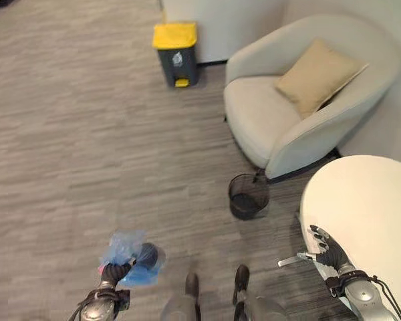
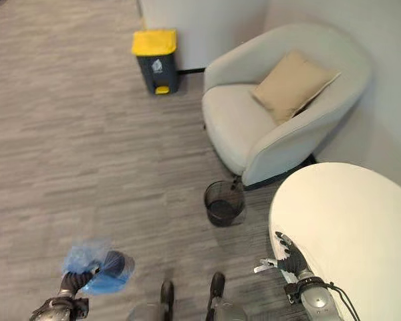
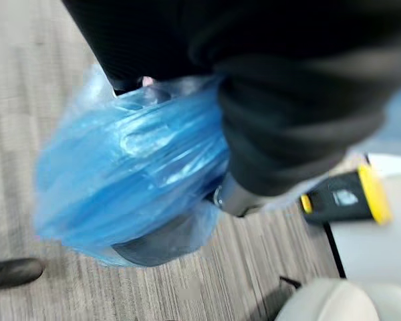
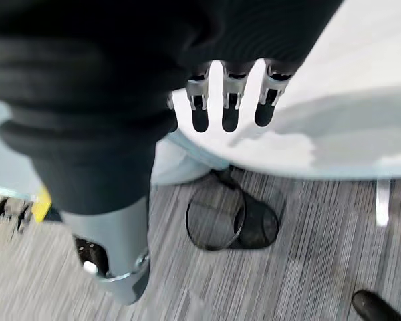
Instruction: Gather garbage on tea table into small bin, then transfer packed bag to large trash can.
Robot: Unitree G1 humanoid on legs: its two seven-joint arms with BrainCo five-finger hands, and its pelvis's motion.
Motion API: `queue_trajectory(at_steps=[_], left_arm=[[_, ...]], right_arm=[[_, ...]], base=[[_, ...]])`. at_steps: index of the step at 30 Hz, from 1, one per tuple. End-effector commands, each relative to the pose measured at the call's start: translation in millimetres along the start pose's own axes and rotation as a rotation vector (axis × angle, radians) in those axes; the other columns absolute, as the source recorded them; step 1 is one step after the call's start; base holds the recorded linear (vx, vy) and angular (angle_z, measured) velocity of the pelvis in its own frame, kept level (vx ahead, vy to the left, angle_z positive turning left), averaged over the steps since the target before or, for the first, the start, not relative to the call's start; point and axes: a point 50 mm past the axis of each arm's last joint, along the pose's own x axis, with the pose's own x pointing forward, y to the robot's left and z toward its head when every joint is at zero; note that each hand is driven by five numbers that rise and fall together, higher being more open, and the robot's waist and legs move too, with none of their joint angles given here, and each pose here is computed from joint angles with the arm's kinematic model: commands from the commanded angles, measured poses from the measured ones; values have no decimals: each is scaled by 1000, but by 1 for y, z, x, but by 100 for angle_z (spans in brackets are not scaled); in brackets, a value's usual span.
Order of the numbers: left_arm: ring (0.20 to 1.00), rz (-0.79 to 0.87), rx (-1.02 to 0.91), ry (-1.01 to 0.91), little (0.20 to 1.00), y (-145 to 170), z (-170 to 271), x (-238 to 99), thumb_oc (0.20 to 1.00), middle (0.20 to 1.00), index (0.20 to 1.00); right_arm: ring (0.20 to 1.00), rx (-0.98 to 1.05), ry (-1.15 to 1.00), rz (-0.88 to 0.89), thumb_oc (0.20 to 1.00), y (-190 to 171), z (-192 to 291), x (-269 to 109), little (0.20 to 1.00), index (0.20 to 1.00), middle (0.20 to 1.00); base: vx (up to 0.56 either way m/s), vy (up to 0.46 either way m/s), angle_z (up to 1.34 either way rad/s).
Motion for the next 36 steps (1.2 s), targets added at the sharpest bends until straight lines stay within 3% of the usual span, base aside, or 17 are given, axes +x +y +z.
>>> queue_trajectory(at_steps=[1, 12, 20, 30, 36], left_arm=[[200, 52, 18, -143, 200, 24, 31, 5, 200, 200, 200], [200, 43, 85, -218, 200, 23, 55, 14, 200, 200, 200], [200, 17, 65, -233, 200, 13, 60, 18, 200, 200, 200], [200, -45, 84, -225, 200, 0, 57, 16, 200, 200, 200], [200, -62, 90, -245, 200, -7, 64, 20, 200, 200, 200]], right_arm=[[1000, 30, -106, -51, 1000, -4, 24, 11, 1000, 1000, 1000], [1000, 41, -118, 11, 1000, 25, 35, 22, 1000, 1000, 1000], [1000, 51, -136, -8, 1000, 20, 39, 23, 1000, 1000, 1000], [1000, 54, -91, -38, 1000, 8, 22, 11, 1000, 1000, 1000], [1000, 45, -91, -63, 1000, 0, 24, 16, 1000, 1000, 1000]], base=[[13, 118, 71], [85, 189, 33], [209, 43, 33], [496, -253, 69], [311, -132, -16]])
